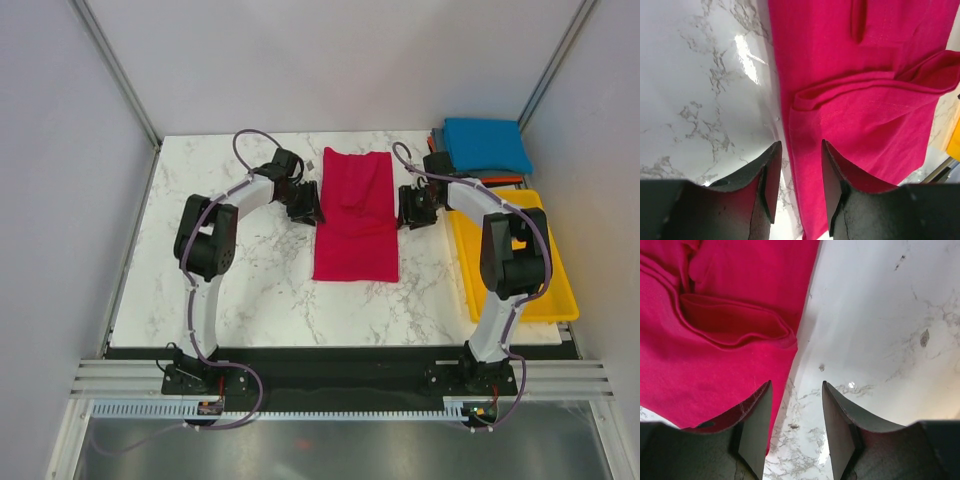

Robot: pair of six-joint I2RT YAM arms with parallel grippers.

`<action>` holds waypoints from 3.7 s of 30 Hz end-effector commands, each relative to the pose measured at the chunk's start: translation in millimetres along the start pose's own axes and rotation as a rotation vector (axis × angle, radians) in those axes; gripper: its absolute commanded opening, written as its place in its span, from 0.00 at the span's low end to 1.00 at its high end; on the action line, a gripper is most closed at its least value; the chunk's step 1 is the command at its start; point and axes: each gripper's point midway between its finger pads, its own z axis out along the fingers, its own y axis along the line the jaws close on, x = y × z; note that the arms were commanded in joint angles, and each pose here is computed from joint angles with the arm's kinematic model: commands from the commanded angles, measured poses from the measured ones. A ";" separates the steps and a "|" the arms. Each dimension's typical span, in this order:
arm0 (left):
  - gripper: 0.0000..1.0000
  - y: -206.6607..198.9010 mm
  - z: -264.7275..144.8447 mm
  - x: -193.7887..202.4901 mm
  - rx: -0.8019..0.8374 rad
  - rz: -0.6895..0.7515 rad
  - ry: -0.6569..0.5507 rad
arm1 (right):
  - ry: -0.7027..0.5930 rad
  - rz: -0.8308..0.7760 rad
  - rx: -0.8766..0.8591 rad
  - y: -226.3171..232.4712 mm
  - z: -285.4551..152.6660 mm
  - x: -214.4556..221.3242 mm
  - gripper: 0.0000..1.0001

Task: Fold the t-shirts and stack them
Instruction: Fold the tshirt

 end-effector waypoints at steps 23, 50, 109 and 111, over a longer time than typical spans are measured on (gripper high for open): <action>0.02 14.8 18.1 -24.4 0.036 -0.056 -0.001 | -0.007 -0.004 -0.088 -18.4 59.6 -27.7 0.04; 0.36 -80.5 -68.2 58.6 0.233 0.069 0.015 | -0.059 0.175 -0.129 60.7 -44.7 16.9 0.19; 0.36 -4.1 -15.8 142.1 0.099 -0.354 0.019 | -0.119 0.656 0.047 29.4 0.4 131.5 0.59; 0.34 -4.4 -15.5 142.0 0.097 -0.353 0.020 | -0.116 0.648 0.052 28.9 -1.2 134.2 0.60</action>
